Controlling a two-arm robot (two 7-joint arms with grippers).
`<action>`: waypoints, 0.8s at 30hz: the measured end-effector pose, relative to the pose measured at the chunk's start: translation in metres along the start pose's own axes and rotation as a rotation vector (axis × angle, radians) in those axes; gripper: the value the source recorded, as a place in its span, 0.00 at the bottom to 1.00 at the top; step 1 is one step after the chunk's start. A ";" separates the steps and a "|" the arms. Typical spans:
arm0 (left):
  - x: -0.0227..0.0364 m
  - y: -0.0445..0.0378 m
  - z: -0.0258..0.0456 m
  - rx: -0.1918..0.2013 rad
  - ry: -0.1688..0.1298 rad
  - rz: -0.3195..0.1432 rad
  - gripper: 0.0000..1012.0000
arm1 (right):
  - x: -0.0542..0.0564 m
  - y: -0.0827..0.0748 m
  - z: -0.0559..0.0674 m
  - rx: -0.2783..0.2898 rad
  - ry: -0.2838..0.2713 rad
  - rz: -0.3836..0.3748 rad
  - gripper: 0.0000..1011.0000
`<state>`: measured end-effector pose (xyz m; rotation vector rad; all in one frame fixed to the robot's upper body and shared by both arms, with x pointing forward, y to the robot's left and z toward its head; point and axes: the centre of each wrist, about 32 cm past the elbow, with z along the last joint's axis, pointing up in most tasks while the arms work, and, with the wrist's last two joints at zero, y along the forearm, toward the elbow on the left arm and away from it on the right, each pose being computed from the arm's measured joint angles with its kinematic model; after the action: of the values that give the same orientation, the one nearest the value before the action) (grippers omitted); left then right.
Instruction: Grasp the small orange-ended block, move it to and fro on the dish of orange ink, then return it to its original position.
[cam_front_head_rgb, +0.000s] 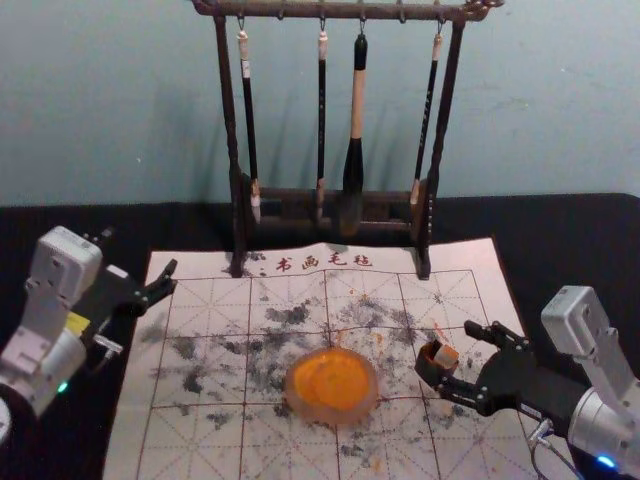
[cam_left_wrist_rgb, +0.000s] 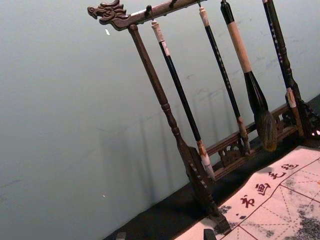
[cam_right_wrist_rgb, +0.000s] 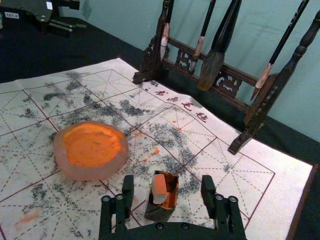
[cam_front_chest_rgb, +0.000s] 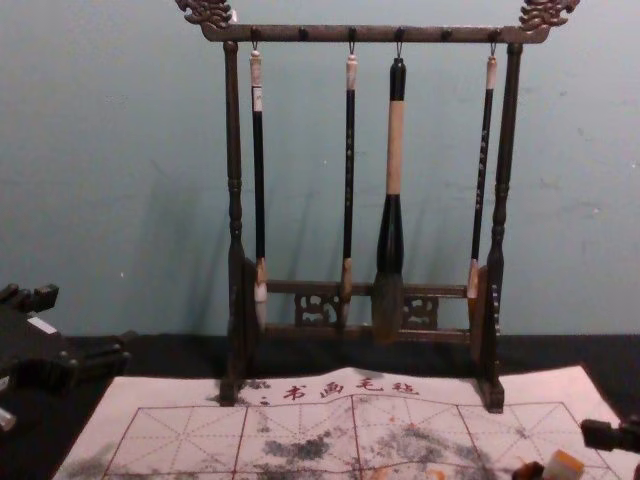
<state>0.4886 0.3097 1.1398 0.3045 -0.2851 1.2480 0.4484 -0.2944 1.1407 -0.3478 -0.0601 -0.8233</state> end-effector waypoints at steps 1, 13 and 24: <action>0.0000 0.0000 0.0000 0.000 0.000 0.000 0.99 | 0.000 0.000 0.000 0.000 0.000 0.000 0.81; 0.0000 0.0000 0.0000 0.000 0.000 0.000 0.99 | 0.000 0.000 0.000 0.000 0.000 0.001 0.44; 0.0000 0.0000 0.0000 0.000 0.000 0.000 0.99 | 0.000 0.000 0.000 0.001 0.000 0.001 0.11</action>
<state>0.4886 0.3097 1.1398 0.3045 -0.2850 1.2480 0.4483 -0.2945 1.1408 -0.3472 -0.0599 -0.8222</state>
